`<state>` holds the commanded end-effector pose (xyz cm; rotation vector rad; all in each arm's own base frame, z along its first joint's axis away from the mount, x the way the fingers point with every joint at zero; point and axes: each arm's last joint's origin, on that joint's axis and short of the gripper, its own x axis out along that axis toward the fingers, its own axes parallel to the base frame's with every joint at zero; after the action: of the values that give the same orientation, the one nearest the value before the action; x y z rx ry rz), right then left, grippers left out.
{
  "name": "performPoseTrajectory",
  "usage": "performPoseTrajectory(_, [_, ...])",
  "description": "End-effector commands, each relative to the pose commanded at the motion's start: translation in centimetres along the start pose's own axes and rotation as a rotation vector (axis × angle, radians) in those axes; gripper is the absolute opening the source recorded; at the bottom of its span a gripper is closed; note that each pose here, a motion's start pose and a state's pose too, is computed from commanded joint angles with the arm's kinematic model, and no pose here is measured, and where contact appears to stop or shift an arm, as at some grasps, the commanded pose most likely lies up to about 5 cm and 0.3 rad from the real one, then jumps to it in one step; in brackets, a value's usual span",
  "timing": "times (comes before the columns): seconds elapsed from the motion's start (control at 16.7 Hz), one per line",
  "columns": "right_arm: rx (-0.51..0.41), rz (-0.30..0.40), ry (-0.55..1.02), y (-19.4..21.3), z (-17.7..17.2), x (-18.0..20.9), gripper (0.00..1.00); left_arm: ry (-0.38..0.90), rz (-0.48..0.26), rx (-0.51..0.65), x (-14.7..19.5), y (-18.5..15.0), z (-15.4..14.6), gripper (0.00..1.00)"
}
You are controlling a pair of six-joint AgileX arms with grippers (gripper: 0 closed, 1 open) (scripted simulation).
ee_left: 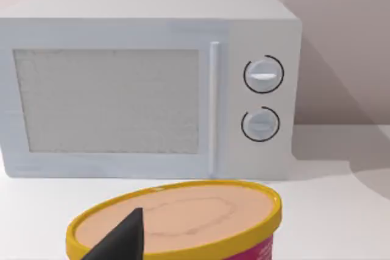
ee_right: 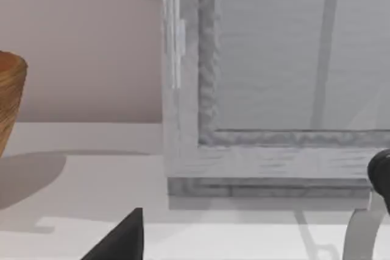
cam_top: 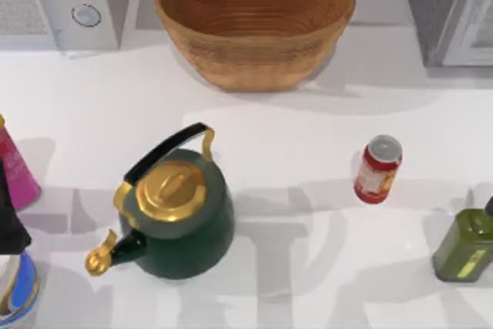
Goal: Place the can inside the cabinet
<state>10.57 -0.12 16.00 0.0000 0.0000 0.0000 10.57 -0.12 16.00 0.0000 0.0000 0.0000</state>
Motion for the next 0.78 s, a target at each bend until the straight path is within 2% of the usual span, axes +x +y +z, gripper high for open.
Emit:
performPoseTrajectory(0.24, [0.015,0.008,0.012,0.3,0.7,0.0,1.00,0.000,0.000,0.000,0.0,0.0,0.0,1.00])
performPoseTrajectory(0.42, [0.067,0.050,0.061,1.4,2.9,0.4,1.00,0.000,0.000,0.000,0.0,0.0,0.0,1.00])
performPoseTrajectory(0.78, [0.148,0.148,0.308,7.1,7.3,4.6,1.00,0.000,0.000,0.000,0.0,0.0,0.0,1.00])
